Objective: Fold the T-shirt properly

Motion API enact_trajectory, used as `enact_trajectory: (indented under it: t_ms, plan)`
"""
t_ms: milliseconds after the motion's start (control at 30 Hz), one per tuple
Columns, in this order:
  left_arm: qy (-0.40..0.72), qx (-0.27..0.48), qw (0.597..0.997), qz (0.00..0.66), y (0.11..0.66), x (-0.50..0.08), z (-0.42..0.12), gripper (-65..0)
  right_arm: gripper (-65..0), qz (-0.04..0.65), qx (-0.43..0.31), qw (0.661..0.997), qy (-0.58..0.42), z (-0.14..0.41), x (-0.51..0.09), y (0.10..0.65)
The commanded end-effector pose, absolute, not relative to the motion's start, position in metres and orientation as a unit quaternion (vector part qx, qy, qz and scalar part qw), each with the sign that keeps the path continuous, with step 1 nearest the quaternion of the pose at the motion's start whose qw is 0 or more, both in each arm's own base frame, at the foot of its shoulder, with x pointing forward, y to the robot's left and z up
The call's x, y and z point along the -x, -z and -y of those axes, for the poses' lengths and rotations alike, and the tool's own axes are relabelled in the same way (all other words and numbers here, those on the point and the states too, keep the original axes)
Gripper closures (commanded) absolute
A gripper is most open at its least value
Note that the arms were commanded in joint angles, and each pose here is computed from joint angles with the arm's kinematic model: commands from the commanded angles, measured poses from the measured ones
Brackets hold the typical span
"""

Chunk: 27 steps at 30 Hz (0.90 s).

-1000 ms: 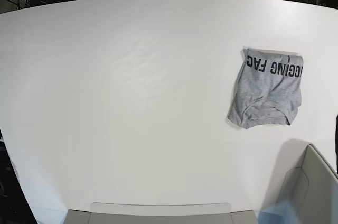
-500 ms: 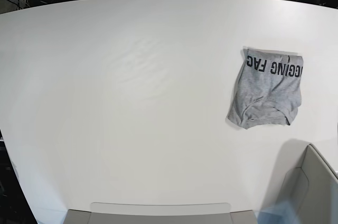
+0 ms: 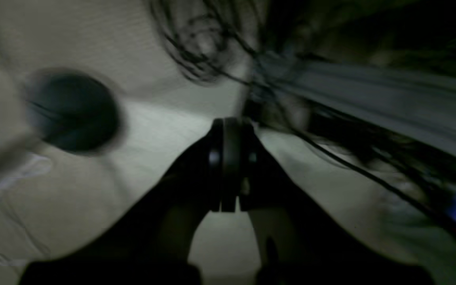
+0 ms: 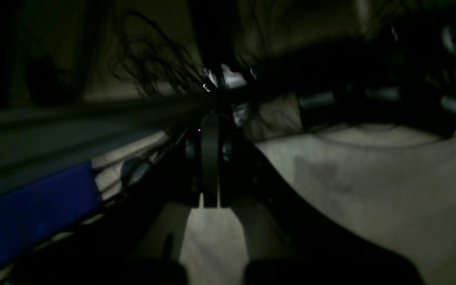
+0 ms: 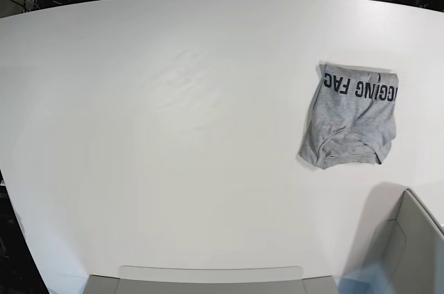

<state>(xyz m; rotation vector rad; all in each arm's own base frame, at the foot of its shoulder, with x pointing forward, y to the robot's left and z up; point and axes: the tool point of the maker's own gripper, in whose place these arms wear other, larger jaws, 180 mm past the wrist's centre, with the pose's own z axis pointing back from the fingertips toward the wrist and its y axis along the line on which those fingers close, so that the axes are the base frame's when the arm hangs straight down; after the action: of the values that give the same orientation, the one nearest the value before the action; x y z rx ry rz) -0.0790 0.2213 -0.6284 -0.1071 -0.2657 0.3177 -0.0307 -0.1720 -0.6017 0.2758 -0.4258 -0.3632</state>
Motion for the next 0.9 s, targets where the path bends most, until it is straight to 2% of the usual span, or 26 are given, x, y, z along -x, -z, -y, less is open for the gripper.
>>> enact_trajectory:
  t_ms: [0,133,233,300,400,567,867]
  plan:
    - [-0.136,0.039,0.981,0.13,0.628,0.079,-0.229,0.0,0.0,0.223,-0.124,0.949,0.186,0.192,0.022,0.602]
    - [-0.061,-0.009,0.995,0.076,0.638,0.083,-0.24,0.0,0.0,0.167,-0.076,0.97,0.161,0.218,0.031,0.622]
    - [-0.044,-0.027,0.998,0.033,0.642,0.085,-0.244,0.0,0.0,0.106,0.024,0.992,0.068,0.25,0.046,0.635]
    - [-0.052,-0.025,0.998,0.028,0.644,0.086,-0.237,0.0,0.0,0.082,0.084,0.993,-0.002,0.276,0.044,0.637]
    - [-0.054,-0.018,0.998,0.028,0.646,0.086,-0.227,0.0,0.0,0.063,0.131,0.986,-0.079,0.296,0.034,0.636]
    - [-0.054,-0.017,0.998,0.025,0.646,0.09,-0.226,0.0,0.0,0.03,0.147,0.983,-0.11,0.302,0.016,0.639]
    - [-0.055,-0.017,0.998,0.022,0.646,0.089,-0.226,0.0,0.0,0.047,0.149,0.982,-0.107,0.301,-0.013,0.64]
